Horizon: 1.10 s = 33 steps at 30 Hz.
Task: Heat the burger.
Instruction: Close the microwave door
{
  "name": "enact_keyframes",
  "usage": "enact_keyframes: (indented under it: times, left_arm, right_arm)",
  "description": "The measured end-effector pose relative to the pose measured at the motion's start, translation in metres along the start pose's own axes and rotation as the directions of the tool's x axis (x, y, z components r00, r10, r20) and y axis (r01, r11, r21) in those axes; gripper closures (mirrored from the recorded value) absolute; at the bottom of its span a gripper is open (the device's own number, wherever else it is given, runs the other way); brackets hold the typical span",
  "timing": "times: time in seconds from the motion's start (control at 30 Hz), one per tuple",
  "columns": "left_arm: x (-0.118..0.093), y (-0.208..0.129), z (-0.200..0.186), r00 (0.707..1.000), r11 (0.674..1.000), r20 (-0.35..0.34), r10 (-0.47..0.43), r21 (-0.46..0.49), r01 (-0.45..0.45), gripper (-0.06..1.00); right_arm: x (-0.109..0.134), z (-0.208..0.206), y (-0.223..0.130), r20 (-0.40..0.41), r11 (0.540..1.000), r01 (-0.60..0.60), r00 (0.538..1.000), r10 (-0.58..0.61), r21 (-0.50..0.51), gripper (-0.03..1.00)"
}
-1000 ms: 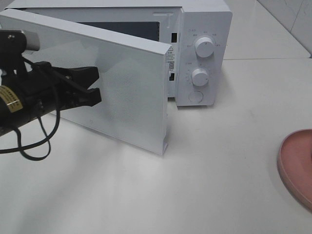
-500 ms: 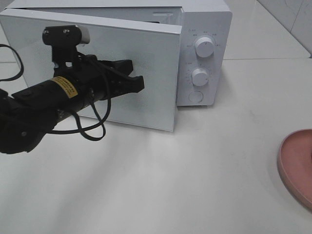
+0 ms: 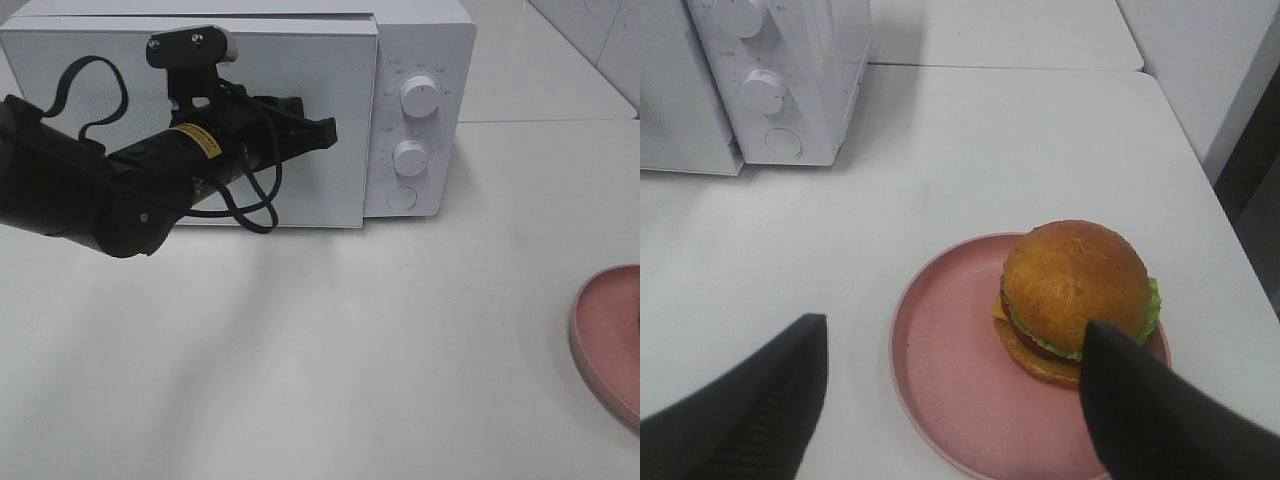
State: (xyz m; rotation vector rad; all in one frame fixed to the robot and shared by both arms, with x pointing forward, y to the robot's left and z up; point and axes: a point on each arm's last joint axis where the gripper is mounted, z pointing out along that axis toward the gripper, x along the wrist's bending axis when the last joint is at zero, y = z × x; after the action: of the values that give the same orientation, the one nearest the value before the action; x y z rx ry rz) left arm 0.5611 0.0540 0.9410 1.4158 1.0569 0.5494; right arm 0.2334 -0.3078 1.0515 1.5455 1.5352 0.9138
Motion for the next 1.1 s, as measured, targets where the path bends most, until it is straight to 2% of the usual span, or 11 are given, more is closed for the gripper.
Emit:
enact_keyframes:
  times: [0.23, 0.47, 0.83, 0.9, 1.0, 1.07, 1.1]
  left_arm:
    - [-0.008, -0.003, 0.015, 0.999, 0.999, 0.013, 0.034, 0.012, -0.034, 0.94]
    - [-0.006, 0.002, 0.028, 0.999, 0.999, 0.003, 0.048, 0.024, -0.048, 0.94]
    - [-0.007, 0.006, 0.026, 0.998, 0.992, 0.005, 0.056, 0.112, -0.057, 0.94]
    - [-0.015, 0.015, 0.018, 1.0, 0.986, 0.001, 0.028, 0.167, -0.027, 0.94]
    - [-0.019, 0.018, 0.015, 1.0, 0.981, 0.009, 0.026, 0.19, -0.027, 0.94]
    - [-0.037, 0.022, 0.005, 0.998, 0.966, 0.047, 0.028, 0.257, -0.039, 0.94]
    - [-0.037, 0.022, 0.005, 0.998, 0.966, 0.047, 0.028, 0.257, -0.039, 0.94]
  right_arm:
    - [0.0, 0.0, 0.0, 0.0, 1.0, 0.0, 1.0, 0.0, 0.0, 0.29]
    - [0.0, 0.0, 0.0, 0.0, 1.0, 0.0, 1.0, 0.0, 0.0, 0.29]
    - [0.0, 0.0, 0.0, 0.0, 1.0, 0.0, 1.0, 0.0, 0.0, 0.29]
    - [0.0, 0.0, 0.0, 0.0, 1.0, 0.0, 1.0, 0.0, 0.0, 0.29]
    - [0.0, 0.0, 0.0, 0.0, 1.0, 0.0, 1.0, 0.0, 0.0, 0.29]
    - [0.0, 0.0, 0.0, 0.0, 1.0, 0.0, 1.0, 0.0, 0.0, 0.29]
    - [0.0, 0.0, 0.0, 0.0, 1.0, 0.0, 1.0, 0.0, 0.0, 0.29]
